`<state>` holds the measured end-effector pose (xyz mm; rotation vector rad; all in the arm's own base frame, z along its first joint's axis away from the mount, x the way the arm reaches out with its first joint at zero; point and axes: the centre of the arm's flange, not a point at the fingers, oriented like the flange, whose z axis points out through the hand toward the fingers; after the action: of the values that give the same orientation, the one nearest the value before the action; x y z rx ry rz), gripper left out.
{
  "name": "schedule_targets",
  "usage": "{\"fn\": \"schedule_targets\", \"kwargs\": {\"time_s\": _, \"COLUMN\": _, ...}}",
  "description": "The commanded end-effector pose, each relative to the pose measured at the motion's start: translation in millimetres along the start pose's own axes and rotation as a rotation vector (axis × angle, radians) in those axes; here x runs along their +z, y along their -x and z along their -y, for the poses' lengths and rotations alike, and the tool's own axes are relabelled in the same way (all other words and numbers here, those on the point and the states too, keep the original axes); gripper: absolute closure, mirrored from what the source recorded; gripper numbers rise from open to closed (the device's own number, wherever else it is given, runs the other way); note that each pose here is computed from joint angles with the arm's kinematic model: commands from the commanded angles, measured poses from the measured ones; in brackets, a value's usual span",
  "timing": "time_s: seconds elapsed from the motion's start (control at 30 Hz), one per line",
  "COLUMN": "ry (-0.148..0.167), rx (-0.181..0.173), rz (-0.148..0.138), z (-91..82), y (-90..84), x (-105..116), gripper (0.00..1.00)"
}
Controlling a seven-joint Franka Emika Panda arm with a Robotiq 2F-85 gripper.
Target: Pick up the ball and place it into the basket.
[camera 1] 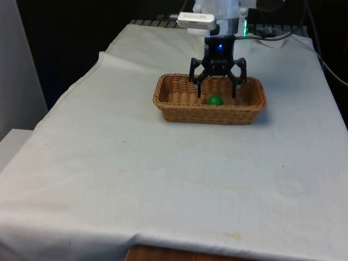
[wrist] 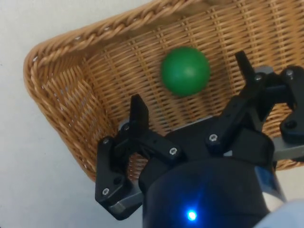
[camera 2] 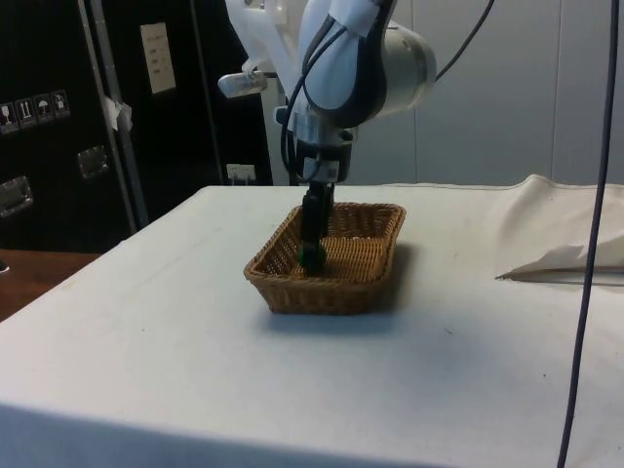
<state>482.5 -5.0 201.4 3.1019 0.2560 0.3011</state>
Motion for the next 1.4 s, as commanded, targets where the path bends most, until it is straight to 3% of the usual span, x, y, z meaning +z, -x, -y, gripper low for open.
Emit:
{"fn": "schedule_targets", "kwargs": {"time_s": 0.0, "ry": -0.013, "rx": -0.001, "rz": -0.008, "z": 1.9, "y": -1.0, "x": -3.9, "gripper": 0.0}}
{"fn": "schedule_targets", "kwargs": {"time_s": 0.23, "ry": -0.004, "rx": 0.0, "rz": -0.012, "z": 0.4, "y": -4.1, "x": -4.9, "gripper": 0.0}}
{"fn": "schedule_targets", "kwargs": {"time_s": 0.43, "ry": -0.023, "rx": 0.004, "rz": -0.031, "z": 2.1, "y": -11.7, "x": -23.0, "gripper": 0.0}}
{"fn": "schedule_targets", "kwargs": {"time_s": 0.53, "ry": -0.044, "rx": -0.002, "rz": -0.053, "z": 5.7, "y": -16.6, "x": -34.2, "gripper": 0.0}}
{"fn": "schedule_targets", "kwargs": {"time_s": 0.63, "ry": -0.041, "rx": -0.013, "rz": -0.048, "z": 6.8, "y": -21.4, "x": -39.9, "gripper": 0.0}}
{"fn": "schedule_targets", "kwargs": {"time_s": 0.8, "ry": -0.064, "rx": -0.03, "rz": -0.073, "z": 11.1, "y": -30.5, "x": -57.7, "gripper": 0.0}}
{"fn": "schedule_targets", "kwargs": {"time_s": 0.83, "ry": -0.052, "rx": -0.032, "rz": -0.062, "z": 7.9, "y": -32.2, "x": -56.7, "gripper": 0.0}}
{"fn": "schedule_targets", "kwargs": {"time_s": 1.03, "ry": -0.051, "rx": -0.05, "rz": -0.067, "z": 5.4, "y": -42.1, "x": -65.8, "gripper": 0.0}}
{"fn": "schedule_targets", "kwargs": {"time_s": 1.07, "ry": -0.066, "rx": -0.05, "rz": -0.082, "z": 8.6, "y": -42.4, "x": -69.7, "gripper": 0.0}}
{"fn": "schedule_targets", "kwargs": {"time_s": 1.1, "ry": -0.051, "rx": -0.052, "rz": -0.068, "z": 5.1, "y": -43.5, "x": -66.8, "gripper": 0.0}}
{"fn": "schedule_targets", "kwargs": {"time_s": 1.33, "ry": -0.04, "rx": -0.079, "rz": -0.066, "z": 2.7, "y": -51.3, "x": -71.3, "gripper": 0.0}}
{"fn": "schedule_targets", "kwargs": {"time_s": 1.37, "ry": -0.057, "rx": -0.077, "rz": -0.083, "z": 6.4, "y": -50.8, "x": -75.7, "gripper": 0.0}}
